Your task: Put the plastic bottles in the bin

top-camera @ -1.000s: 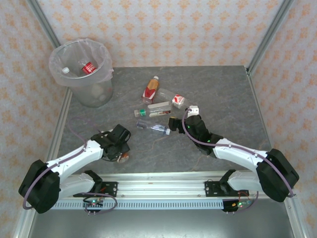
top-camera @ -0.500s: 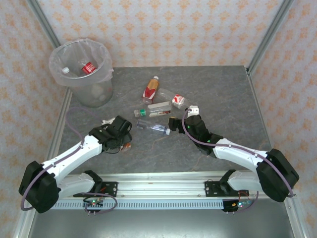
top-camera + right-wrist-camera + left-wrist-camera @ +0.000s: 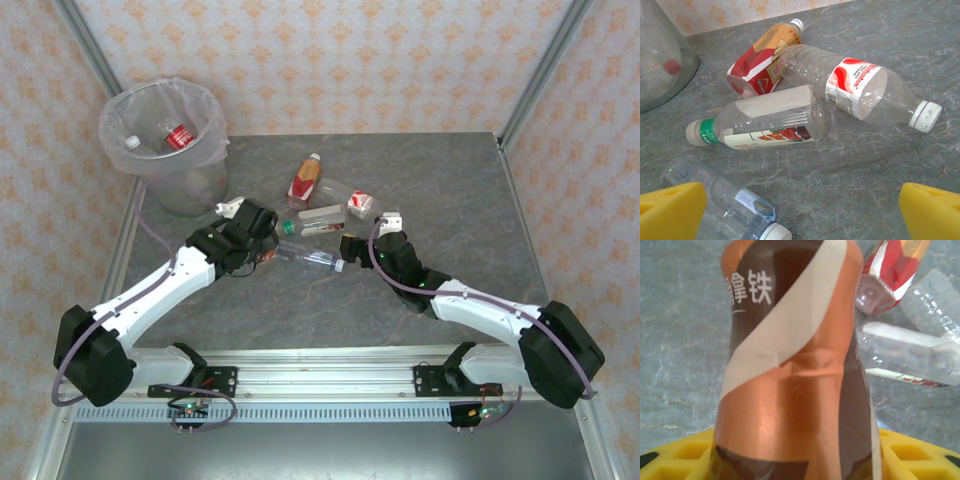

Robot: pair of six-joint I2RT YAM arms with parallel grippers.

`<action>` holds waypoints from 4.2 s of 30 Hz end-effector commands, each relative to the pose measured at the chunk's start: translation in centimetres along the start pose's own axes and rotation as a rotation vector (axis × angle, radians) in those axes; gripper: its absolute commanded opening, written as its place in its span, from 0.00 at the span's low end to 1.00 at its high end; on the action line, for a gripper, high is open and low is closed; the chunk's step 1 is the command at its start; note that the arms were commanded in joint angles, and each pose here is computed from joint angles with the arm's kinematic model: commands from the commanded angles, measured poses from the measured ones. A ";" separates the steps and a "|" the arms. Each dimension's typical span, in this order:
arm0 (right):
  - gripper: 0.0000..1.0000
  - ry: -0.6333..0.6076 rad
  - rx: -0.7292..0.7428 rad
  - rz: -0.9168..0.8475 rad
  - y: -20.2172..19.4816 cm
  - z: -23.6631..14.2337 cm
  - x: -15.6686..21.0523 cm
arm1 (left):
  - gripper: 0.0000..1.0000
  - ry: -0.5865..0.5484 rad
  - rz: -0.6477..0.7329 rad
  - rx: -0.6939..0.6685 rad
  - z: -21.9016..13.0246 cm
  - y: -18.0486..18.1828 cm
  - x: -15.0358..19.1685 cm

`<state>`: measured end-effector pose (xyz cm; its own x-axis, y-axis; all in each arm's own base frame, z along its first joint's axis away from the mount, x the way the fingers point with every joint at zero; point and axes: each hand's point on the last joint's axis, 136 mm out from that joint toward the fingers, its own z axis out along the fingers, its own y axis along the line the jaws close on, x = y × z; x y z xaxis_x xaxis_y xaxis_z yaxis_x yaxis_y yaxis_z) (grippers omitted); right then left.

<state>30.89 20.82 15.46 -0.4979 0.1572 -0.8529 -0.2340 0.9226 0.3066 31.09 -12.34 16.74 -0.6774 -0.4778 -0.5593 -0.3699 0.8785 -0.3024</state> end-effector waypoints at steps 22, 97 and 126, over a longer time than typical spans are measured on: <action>0.99 -0.045 -0.512 -0.010 10.4 -5.1 -6.0 | 0.51 -0.360 0.046 0.110 -7.2 -4.7 -14.6; 0.99 -0.217 -0.320 0.041 4.6 -9.3 -7.5 | 0.98 -0.339 -0.130 -0.224 1.7 9.6 -35.5; 0.99 0.034 -0.004 -0.086 0.5 -2.1 -1.8 | 1.00 -0.368 -0.220 0.221 -3.1 2.7 -33.5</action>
<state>29.47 20.30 17.68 -0.5064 0.1229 -0.8535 -0.2726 0.9162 0.2936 50.56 7.25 35.22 -0.3562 -0.6322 -0.6881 -0.3782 0.7709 -0.5125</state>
